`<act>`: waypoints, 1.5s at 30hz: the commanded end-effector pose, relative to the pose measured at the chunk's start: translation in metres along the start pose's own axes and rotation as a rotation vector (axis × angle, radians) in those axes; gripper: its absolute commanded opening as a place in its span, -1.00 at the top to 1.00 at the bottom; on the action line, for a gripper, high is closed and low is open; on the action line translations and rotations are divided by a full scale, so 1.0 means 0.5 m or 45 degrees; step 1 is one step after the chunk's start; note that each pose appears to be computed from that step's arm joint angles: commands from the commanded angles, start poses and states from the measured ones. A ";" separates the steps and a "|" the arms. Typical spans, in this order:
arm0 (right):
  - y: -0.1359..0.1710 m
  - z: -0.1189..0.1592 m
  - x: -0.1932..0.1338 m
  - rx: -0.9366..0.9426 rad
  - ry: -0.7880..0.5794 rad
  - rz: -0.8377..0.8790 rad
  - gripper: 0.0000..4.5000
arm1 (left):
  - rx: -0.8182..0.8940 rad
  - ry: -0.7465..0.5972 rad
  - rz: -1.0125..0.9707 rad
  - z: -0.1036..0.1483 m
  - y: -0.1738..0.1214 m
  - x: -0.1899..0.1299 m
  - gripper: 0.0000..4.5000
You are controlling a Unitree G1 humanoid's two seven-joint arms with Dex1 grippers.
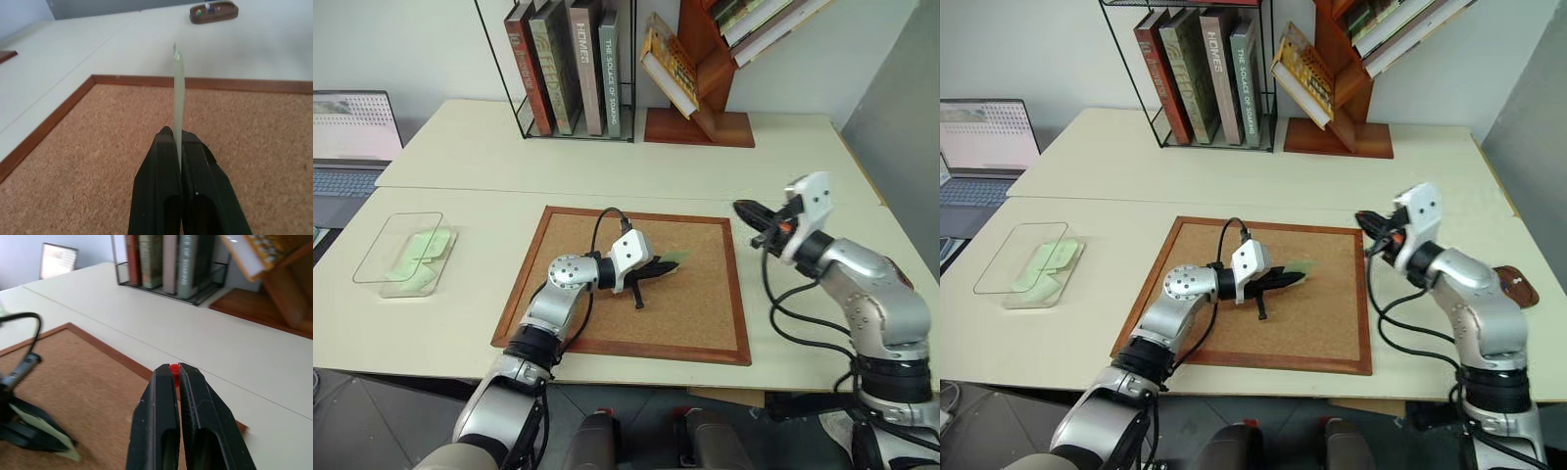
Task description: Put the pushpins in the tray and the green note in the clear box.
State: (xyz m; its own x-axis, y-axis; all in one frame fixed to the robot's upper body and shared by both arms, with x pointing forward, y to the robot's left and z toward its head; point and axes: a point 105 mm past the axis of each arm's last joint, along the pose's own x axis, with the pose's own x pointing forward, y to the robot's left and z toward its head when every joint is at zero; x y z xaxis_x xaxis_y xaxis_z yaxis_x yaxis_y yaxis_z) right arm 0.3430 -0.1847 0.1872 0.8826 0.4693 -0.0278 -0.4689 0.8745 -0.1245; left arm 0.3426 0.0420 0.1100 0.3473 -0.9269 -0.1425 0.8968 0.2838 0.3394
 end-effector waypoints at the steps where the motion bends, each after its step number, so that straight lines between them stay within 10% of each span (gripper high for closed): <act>1: -0.139 -0.019 -0.085 -0.128 0.074 -0.410 1.00 | 0.063 -0.031 0.084 0.030 0.003 -0.022 0.99; 7: -0.285 -0.106 -0.208 -0.169 0.359 -0.909 1.00 | 0.054 -0.016 0.081 0.032 -0.037 -0.026 0.99; 16: -0.307 -0.193 -0.258 -0.095 0.568 -0.978 1.00 | 0.071 -0.004 0.090 0.037 -0.049 -0.023 0.99; 37: -0.307 -0.194 -0.260 0.003 0.569 -0.962 -0.97 | 0.060 -0.007 0.099 0.032 -0.048 -0.017 1.00; 45: -0.309 -0.127 -0.244 -0.185 0.419 -0.913 -0.98 | 0.043 -0.035 0.136 0.041 -0.034 -0.013 1.00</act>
State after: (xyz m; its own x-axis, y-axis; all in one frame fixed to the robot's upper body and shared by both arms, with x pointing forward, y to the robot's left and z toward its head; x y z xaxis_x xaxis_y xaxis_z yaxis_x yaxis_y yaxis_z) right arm 0.3055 -0.3871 0.1085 0.8987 -0.3071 -0.3130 0.2178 0.9322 -0.2891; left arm 0.3158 0.0400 0.1088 0.4213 -0.8974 -0.1308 0.8635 0.3529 0.3602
